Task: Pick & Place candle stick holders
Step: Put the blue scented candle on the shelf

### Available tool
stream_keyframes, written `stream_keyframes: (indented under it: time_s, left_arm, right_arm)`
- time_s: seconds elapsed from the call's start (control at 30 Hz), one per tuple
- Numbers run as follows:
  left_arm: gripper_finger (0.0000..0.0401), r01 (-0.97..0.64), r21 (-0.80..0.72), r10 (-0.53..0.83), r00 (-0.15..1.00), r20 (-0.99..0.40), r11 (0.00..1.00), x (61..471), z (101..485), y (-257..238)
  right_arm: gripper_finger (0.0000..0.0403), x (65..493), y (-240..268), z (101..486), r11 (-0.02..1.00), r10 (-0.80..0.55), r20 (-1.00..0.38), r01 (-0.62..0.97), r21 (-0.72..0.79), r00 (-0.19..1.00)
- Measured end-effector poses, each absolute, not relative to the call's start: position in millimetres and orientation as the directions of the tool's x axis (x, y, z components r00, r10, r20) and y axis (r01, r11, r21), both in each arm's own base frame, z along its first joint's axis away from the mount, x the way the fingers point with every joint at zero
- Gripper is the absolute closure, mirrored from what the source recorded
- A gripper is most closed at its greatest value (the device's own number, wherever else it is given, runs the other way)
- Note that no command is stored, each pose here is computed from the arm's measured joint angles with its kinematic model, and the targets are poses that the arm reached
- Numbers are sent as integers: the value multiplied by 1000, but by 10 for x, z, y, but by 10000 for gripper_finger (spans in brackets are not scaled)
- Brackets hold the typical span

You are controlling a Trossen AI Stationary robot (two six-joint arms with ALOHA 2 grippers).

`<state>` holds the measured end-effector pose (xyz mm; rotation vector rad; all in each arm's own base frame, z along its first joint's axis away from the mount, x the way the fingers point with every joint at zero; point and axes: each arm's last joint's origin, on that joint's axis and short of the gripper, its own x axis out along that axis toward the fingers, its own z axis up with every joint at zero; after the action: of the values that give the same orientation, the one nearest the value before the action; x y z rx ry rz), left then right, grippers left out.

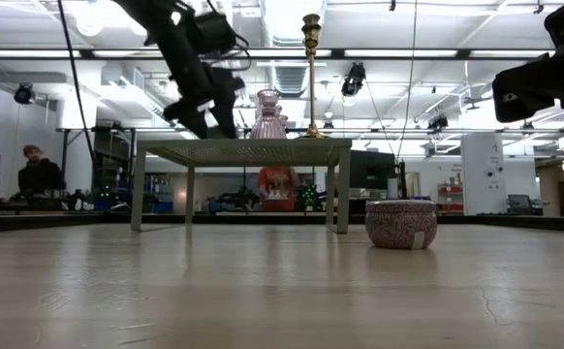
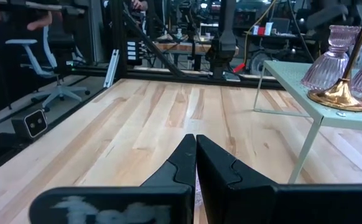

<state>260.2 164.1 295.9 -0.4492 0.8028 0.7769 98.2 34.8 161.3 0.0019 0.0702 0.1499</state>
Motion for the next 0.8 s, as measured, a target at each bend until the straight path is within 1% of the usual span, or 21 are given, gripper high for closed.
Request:
stream_keyframes:
  time_s: [0.13,0.33,0.53,0.8]
  left_arm:
    - [92,-766,-55,429,416,-802,640,2661,2839,1683]
    - [70,-768,-44,434,408,-803,639,2698,2792,1707]
    - [49,-790,-6,474,374,-797,613,2685,2797,1714]
    - [27,-792,-20,485,394,-781,611,2647,2876,1684]
  right_arm:
    - [394,982,348,1613,989,149,-70,-149,5,986]
    - [394,983,348,1613,989,149,-70,-149,5,986]
    - [394,982,348,1613,989,150,-70,-150,8,986]
    - [394,989,351,1603,988,151,-82,-151,9,985]
